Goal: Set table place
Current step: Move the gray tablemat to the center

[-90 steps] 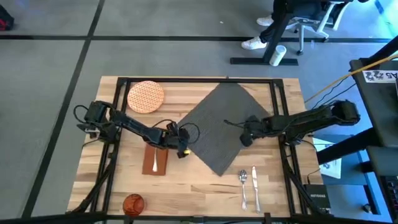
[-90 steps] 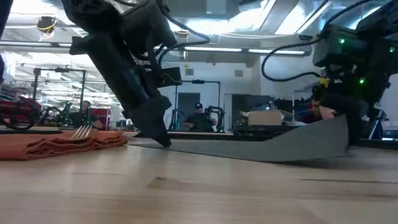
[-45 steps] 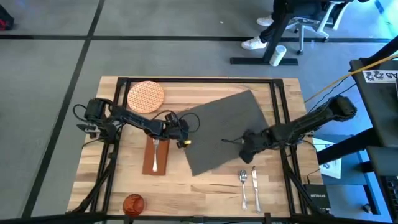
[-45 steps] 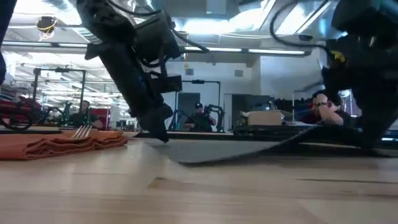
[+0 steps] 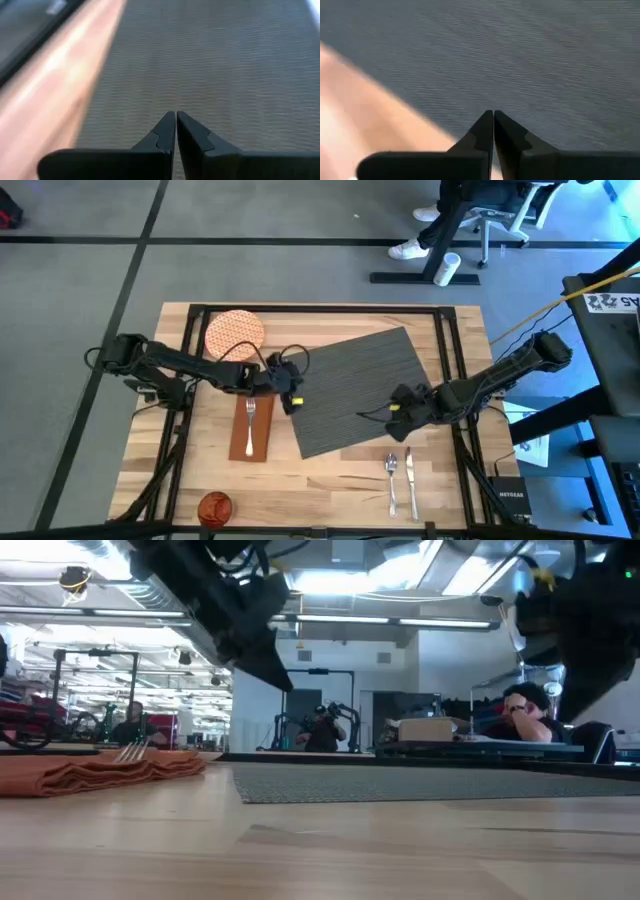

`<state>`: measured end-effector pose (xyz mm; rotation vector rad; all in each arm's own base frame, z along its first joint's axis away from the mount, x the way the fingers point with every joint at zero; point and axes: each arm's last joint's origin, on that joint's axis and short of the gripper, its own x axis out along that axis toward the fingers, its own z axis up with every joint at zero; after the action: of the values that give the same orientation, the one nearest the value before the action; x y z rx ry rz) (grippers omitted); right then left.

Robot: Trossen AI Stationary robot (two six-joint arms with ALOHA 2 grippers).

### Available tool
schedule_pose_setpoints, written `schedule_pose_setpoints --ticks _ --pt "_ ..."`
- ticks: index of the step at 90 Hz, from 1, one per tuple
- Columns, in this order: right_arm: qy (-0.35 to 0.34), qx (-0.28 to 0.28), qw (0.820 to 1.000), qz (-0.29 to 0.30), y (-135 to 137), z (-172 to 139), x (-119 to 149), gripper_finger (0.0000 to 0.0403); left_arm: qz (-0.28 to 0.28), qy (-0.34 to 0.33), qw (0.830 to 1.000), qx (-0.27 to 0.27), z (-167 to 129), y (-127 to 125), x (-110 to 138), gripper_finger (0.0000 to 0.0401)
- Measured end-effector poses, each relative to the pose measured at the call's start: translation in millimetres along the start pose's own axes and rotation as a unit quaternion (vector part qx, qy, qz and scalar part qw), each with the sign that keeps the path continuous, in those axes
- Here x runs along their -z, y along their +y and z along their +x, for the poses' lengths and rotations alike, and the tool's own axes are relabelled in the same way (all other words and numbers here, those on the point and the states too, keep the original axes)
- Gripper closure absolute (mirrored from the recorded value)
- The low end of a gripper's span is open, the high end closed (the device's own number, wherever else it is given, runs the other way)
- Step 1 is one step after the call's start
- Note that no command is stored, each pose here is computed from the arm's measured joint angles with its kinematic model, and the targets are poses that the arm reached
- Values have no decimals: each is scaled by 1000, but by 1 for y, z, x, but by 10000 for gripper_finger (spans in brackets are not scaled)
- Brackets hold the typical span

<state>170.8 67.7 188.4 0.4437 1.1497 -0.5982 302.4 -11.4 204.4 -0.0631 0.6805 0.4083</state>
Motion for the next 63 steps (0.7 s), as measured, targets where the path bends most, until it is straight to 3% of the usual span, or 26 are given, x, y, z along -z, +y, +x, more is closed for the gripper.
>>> schedule_pose_setpoints --ticks 11,21,38,63 --pt "7 86 996 6 -15 -1 5 403 -19 -4 1000 25 5 -17 6 401" --pt "21 119 993 8 -23 0 10 403 -32 5 999 33 15 -29 15 401" --pt "71 110 991 9 -31 20 24 403 -43 41 998 24 35 -38 33 401" --pt "133 39 989 45 -29 39 36 403 -43 54 998 13 39 -35 37 401"
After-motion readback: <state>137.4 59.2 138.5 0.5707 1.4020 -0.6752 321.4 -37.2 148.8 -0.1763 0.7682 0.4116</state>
